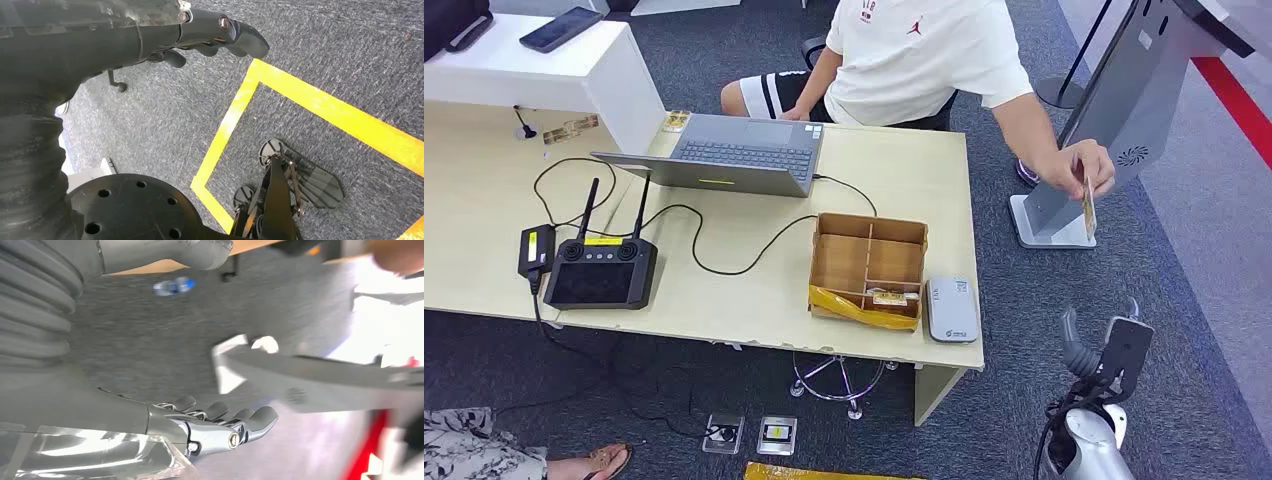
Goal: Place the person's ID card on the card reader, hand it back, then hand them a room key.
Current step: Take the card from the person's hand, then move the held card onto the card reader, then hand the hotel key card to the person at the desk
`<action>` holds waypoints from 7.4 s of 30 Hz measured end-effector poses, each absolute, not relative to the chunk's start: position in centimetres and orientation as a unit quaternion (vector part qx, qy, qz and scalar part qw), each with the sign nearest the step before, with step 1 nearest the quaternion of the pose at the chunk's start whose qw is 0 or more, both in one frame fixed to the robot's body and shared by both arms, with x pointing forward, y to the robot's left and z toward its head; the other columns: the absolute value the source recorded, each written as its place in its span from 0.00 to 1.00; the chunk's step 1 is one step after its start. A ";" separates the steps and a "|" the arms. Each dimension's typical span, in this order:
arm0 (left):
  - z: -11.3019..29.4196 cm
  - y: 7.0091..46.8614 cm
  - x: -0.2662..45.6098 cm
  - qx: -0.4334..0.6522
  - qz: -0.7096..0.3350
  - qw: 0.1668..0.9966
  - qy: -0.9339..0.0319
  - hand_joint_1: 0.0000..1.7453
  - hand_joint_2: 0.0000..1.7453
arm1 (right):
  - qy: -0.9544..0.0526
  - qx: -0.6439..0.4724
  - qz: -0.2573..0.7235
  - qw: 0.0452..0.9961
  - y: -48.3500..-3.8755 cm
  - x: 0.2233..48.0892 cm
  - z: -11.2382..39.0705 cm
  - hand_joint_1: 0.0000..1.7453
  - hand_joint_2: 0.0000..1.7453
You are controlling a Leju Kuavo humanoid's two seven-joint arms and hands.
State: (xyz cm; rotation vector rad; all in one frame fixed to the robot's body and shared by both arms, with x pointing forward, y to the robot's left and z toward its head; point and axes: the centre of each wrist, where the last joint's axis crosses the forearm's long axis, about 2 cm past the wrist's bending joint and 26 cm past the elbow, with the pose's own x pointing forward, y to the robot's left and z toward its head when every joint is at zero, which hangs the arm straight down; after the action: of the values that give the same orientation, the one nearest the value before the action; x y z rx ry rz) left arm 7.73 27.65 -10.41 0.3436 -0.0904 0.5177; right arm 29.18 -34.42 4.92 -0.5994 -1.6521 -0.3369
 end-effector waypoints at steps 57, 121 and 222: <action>-10.2 27.2 8.0 0.225 0.208 0.950 -0.055 0.00 1.00 | -0.786 -0.316 0.338 0.410 -13.7 34.7 19.5 0.00 1.00; -10.3 28.1 7.7 0.246 0.190 0.947 -0.078 0.00 1.00 | -0.729 -0.400 0.266 0.488 -21.5 33.8 13.4 1.00 1.00; -10.4 28.5 7.6 0.255 0.186 0.947 -0.050 0.00 1.00 | -0.686 -0.468 0.388 0.399 -15.9 43.0 19.5 0.00 1.00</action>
State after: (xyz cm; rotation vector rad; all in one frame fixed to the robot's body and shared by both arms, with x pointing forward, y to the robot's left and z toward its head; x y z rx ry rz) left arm 7.55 28.47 -10.36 0.5198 -0.1027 0.3784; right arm 42.99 -15.89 19.51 -1.1843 -1.7366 0.9823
